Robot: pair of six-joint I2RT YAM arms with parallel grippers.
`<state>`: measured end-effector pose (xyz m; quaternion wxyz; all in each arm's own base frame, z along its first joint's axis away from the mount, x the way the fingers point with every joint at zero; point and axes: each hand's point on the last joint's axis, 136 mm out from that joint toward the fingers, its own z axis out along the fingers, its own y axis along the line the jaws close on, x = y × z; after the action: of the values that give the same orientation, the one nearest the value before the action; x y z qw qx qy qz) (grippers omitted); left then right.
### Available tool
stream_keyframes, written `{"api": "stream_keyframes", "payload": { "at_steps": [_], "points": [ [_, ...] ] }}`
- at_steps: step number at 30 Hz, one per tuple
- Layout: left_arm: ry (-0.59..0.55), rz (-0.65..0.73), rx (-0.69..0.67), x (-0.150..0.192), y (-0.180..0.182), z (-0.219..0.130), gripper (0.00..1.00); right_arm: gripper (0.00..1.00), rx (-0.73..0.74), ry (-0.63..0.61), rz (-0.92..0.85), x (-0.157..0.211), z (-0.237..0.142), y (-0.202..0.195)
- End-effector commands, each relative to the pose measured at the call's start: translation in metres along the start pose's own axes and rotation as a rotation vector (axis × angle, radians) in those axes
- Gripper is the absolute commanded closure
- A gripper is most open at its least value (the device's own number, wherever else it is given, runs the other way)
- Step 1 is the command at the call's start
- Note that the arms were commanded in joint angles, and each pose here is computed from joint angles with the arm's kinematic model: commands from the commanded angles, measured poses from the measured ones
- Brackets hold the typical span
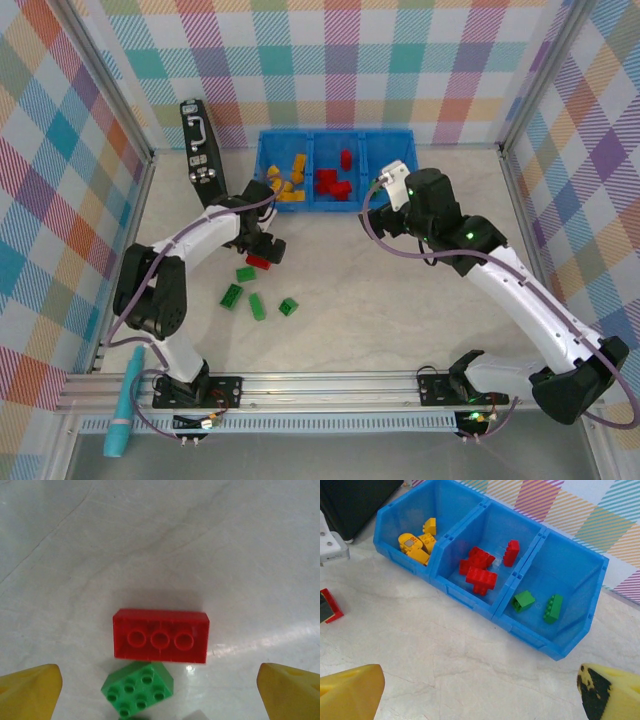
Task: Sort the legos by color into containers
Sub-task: Pick up the lego from the center of the table.
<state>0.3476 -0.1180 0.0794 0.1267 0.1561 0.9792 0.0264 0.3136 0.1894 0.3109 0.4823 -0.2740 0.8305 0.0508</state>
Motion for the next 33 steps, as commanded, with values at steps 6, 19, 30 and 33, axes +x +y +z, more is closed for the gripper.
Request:
{"api": "stream_keyframes", "payload": {
  "at_steps": [6, 19, 30, 33],
  "points": [
    [0.025, -0.005, 0.025, -0.008, -0.006, 0.039, 0.01, 0.01, -0.005, -0.022, -0.002, -0.012, 0.0, 0.0],
    [0.124, -0.044, -0.05, 0.013, 0.003, 0.068, 0.15, 0.01, 0.001, -0.015, -0.004, -0.011, 0.007, 0.001],
    [0.182, -0.072, -0.068, 0.029, 0.005, 0.077, 0.27, 0.01, 0.024, -0.038, -0.004, -0.017, 0.004, -0.004],
    [0.177, -0.093, -0.072, 0.029, 0.006, 0.077, 0.31, 0.01, 0.025, -0.041, -0.003, -0.017, 0.003, -0.004]
  ]
}}
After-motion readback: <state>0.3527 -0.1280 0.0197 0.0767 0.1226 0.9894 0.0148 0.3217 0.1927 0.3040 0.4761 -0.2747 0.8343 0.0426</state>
